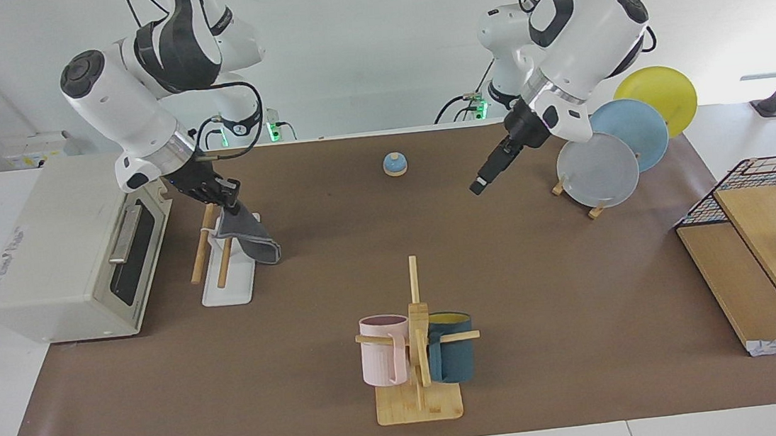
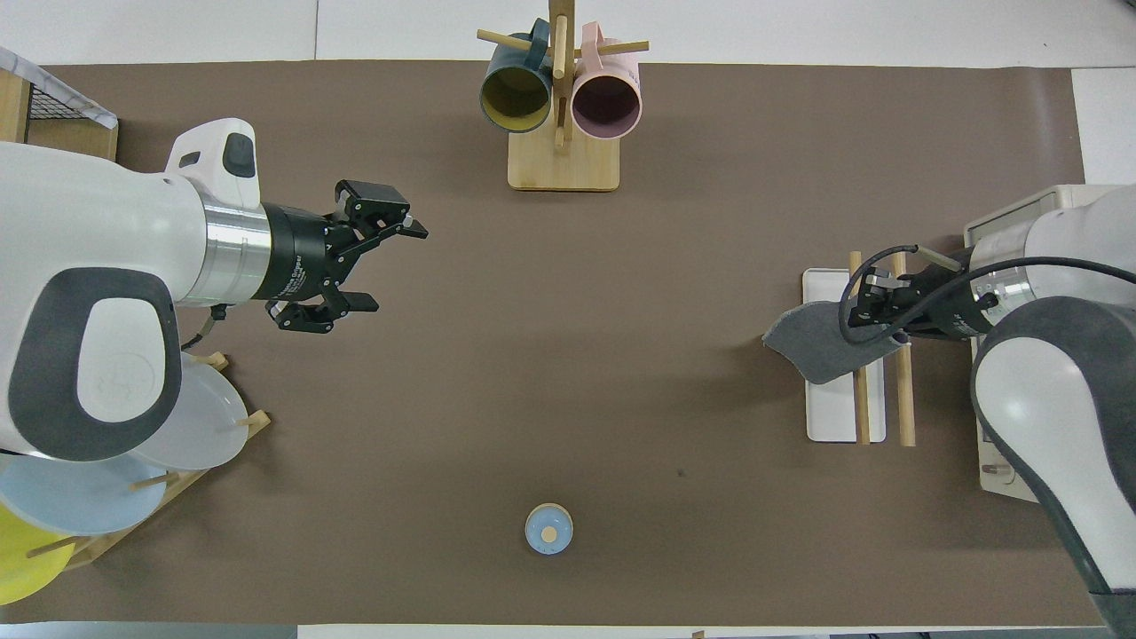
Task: Fold towel and hang on rack
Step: 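Carry the towel to the dowel rack while the left gripper withdraws, then drape the towel over the dowels and open the right gripper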
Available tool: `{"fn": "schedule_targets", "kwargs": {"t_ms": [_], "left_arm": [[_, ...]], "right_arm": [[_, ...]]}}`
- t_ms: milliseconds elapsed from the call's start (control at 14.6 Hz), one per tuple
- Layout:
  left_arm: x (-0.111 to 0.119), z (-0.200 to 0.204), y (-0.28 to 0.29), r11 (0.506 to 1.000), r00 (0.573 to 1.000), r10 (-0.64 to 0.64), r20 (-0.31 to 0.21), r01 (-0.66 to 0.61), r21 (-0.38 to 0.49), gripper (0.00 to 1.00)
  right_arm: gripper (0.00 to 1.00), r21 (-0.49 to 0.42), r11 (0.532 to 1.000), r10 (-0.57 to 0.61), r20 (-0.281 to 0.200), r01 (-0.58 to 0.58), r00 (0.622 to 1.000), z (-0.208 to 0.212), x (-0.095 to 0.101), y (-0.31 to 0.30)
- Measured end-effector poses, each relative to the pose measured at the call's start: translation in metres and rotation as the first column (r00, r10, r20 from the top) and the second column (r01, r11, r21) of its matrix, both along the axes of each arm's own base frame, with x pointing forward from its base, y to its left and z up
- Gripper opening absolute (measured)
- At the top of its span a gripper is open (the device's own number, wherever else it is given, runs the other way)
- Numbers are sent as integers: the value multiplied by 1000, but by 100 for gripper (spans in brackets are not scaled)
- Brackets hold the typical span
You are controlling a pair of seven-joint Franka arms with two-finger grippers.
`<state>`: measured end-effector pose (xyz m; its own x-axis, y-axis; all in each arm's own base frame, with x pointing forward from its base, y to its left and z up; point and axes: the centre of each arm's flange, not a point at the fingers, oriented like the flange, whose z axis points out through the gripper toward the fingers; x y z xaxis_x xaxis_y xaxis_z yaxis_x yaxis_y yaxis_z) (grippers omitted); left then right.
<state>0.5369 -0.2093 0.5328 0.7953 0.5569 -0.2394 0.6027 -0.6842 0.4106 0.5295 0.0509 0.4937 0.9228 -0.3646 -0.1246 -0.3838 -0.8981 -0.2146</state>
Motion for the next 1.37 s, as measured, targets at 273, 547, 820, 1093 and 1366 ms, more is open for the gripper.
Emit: {"fn": "schedule_targets", "kwargs": {"t_ms": [273, 547, 820, 1093, 1366], "left_arm": [[17, -33, 53, 958, 961, -263, 84, 249, 143, 100], [29, -50, 92, 837, 864, -496, 89, 449, 313, 100], [32, -55, 118, 699, 756, -653, 39, 582, 415, 100], [32, -47, 128, 615, 707, -706, -42, 641, 458, 100], [46, -7, 136, 569, 687, -717, -118, 674, 471, 100]], "right_arm": [[3, -4, 995, -101, -3, 101, 995, 3, -1, 39], [3, -1, 998, -61, -8, 61, 998, -4, 1, -34], [3, 13, 1000, -20, -20, 20, 1000, -11, -9, -99], [3, -59, 993, 101, -13, -102, 995, -14, -14, -107], [3, -97, 972, 212, -5, -212, 977, -16, -16, -112]]}}
